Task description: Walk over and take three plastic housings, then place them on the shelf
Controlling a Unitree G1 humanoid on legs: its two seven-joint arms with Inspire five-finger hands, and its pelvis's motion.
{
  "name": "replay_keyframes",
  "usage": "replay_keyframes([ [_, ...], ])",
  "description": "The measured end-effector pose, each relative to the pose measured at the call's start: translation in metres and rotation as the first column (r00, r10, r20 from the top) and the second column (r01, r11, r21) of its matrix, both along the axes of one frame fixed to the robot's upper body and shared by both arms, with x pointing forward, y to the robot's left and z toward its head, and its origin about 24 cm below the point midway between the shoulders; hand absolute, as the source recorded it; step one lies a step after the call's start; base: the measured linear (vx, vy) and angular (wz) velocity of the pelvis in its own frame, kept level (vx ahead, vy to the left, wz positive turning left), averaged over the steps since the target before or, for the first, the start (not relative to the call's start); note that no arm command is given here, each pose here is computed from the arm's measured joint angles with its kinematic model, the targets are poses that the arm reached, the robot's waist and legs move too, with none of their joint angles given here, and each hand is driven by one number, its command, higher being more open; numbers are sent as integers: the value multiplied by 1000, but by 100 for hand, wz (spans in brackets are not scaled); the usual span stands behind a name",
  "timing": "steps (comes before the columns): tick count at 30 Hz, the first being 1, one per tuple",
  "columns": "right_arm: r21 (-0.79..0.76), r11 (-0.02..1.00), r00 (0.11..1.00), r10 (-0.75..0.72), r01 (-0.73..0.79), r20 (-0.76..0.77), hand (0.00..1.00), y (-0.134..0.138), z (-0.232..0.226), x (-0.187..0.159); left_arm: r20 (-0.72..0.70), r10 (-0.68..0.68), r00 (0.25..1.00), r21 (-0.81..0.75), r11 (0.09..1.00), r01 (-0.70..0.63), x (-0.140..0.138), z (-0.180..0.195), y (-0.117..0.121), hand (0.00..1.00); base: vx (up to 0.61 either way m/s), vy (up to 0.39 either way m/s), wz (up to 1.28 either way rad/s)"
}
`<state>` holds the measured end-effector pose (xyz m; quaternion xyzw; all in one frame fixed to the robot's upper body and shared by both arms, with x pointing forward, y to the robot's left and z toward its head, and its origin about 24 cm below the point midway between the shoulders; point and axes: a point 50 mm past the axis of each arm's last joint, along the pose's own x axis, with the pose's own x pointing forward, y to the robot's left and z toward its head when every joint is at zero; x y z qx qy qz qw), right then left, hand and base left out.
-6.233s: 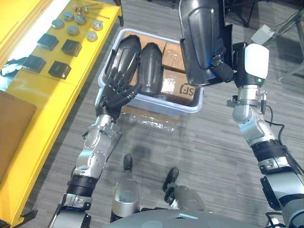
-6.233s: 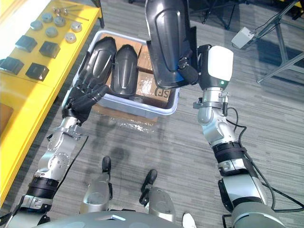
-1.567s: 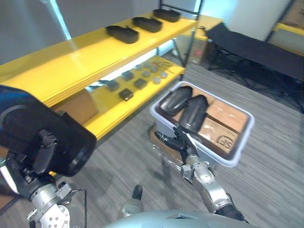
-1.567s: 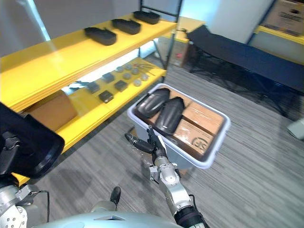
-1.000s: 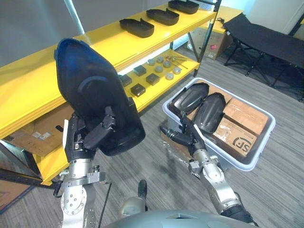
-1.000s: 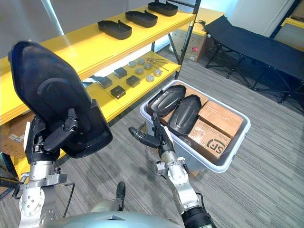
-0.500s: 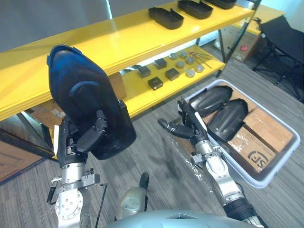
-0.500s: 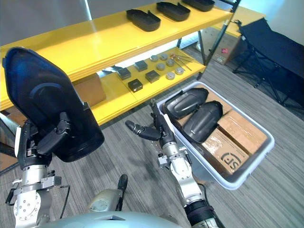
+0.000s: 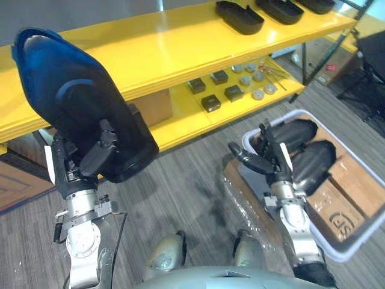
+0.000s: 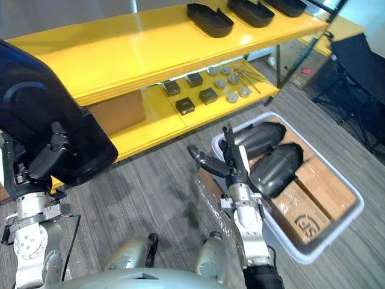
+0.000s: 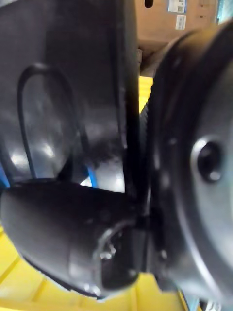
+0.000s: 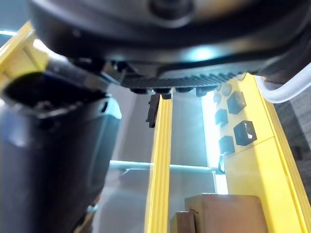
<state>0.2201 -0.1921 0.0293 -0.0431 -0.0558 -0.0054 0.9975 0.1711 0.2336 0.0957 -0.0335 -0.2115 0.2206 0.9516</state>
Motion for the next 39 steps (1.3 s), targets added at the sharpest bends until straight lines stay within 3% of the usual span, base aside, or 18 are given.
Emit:
replay_keyframes([
  [5,-19,1000,999,26,-25,26,100,-18,10,1,-27,1,1000,-65,998,-2,5,-8,-9,0,238,-364,141],
  [8,-49,997,997,-60,63,55,100,-42,20,3,-69,-127,989,-93,988,121,11,-17,-29,0,180,-166,132],
  [14,-16,997,991,-71,73,109,100,-32,28,11,-113,-186,976,-81,981,177,15,-25,-36,0,140,-101,38],
  [25,33,990,991,-134,134,19,100,-30,4,-9,-121,-232,965,-28,973,230,17,-22,-35,0,-9,36,-13],
  [39,51,995,997,-82,83,-15,100,-18,-2,-11,-108,-334,936,-22,942,334,23,-20,-54,0,-13,0,-4],
])
